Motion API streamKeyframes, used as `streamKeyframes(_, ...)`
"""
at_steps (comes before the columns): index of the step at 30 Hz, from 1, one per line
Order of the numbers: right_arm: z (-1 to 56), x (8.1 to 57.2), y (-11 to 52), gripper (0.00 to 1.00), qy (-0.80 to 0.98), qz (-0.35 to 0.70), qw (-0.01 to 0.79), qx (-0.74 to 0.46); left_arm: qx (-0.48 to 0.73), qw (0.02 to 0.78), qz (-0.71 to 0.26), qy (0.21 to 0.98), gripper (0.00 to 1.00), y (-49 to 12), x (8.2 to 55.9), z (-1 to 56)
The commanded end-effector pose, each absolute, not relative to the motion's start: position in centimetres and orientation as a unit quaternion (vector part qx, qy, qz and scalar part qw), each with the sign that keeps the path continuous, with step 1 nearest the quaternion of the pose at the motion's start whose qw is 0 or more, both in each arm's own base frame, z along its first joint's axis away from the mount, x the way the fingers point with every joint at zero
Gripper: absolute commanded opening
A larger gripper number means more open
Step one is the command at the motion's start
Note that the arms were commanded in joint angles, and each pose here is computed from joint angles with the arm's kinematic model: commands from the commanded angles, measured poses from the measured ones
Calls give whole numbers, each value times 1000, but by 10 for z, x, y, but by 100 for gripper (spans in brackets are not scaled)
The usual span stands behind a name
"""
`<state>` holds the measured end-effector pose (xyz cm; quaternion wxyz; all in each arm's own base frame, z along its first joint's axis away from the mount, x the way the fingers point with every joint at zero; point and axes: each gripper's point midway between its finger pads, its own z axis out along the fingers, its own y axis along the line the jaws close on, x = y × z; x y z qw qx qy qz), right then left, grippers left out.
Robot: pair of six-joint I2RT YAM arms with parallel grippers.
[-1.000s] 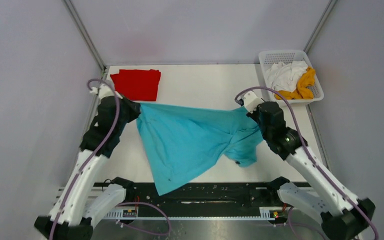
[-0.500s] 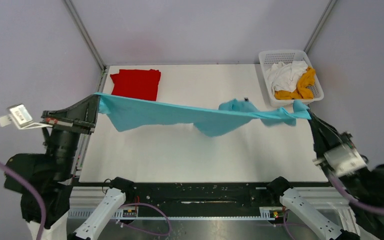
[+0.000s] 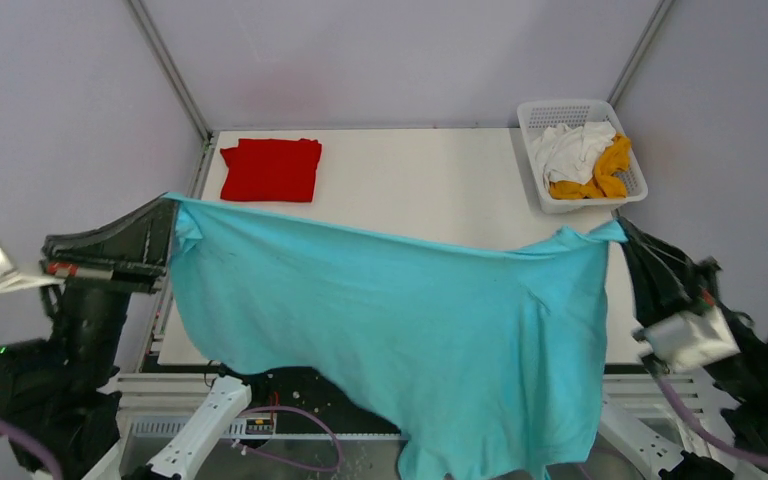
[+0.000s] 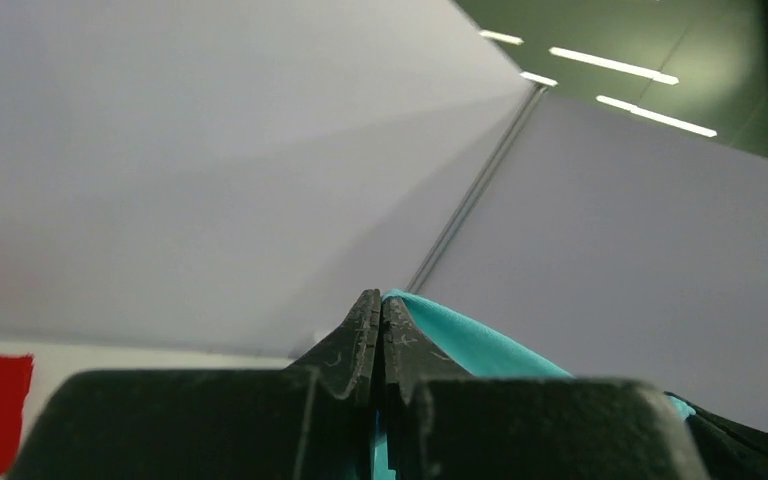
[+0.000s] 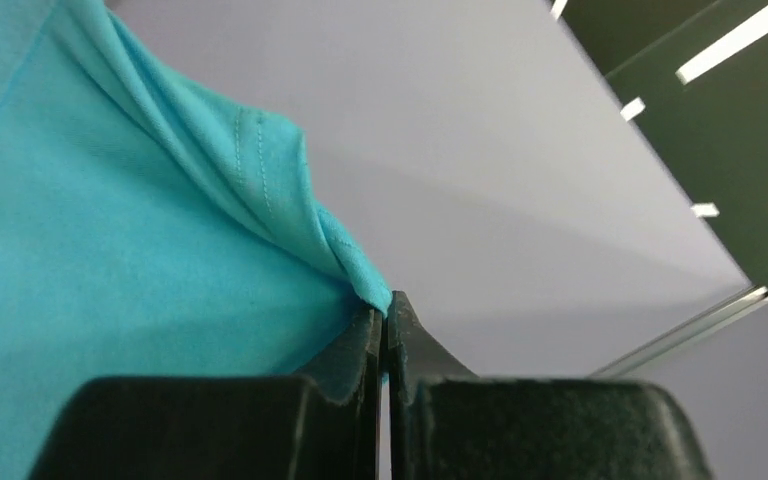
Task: Fold and stack the t-shirts
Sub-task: Flatten out the tshirt
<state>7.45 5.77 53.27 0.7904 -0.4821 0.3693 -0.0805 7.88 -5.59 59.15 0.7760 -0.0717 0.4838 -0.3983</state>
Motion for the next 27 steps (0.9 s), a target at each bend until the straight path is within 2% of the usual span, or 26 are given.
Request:
streamKeyframes(1,492,168,59,0,473,-187,711,-485,-115,733,-338,579,0,-68,177,543)
streamKeyframes(6,418,257,65,0,564,-271,593,-507,-194,659,-208,696,0,-62,289,429)
streamKeyframes(11,341,330,79,0,616,-196,556,-523,-229,564,-88,788,0,-62,378,301)
streamKeyframes(15,279,404,77,1,663,-183,498,-528,-230,486,2,843,0,-65,454,211)
streamKeyframes(16,249,430,79,2,684,-172,468,-532,-228,464,11,856,0,-67,470,193)
streamKeyframes(20,192,523,80,4,733,-166,419,-510,-215,411,23,886,0,-82,542,141)
streamKeyframes(22,175,564,78,10,749,-186,409,-487,-212,399,17,892,7,-90,568,129)
streamKeyframes(23,170,579,81,17,753,-187,412,-478,-211,400,14,892,16,-92,577,126)
streamKeyframes(24,169,591,85,35,753,-184,427,-466,-212,401,13,891,25,-93,584,125)
streamKeyframes(25,173,602,89,61,749,-183,449,-452,-215,404,10,889,41,-94,589,127)
streamKeyframes(26,181,609,93,89,742,-177,476,-437,-214,407,4,888,67,-96,591,130)
streamKeyframes(27,192,613,99,98,732,-169,509,-420,-215,411,-1,886,83,-97,591,134)
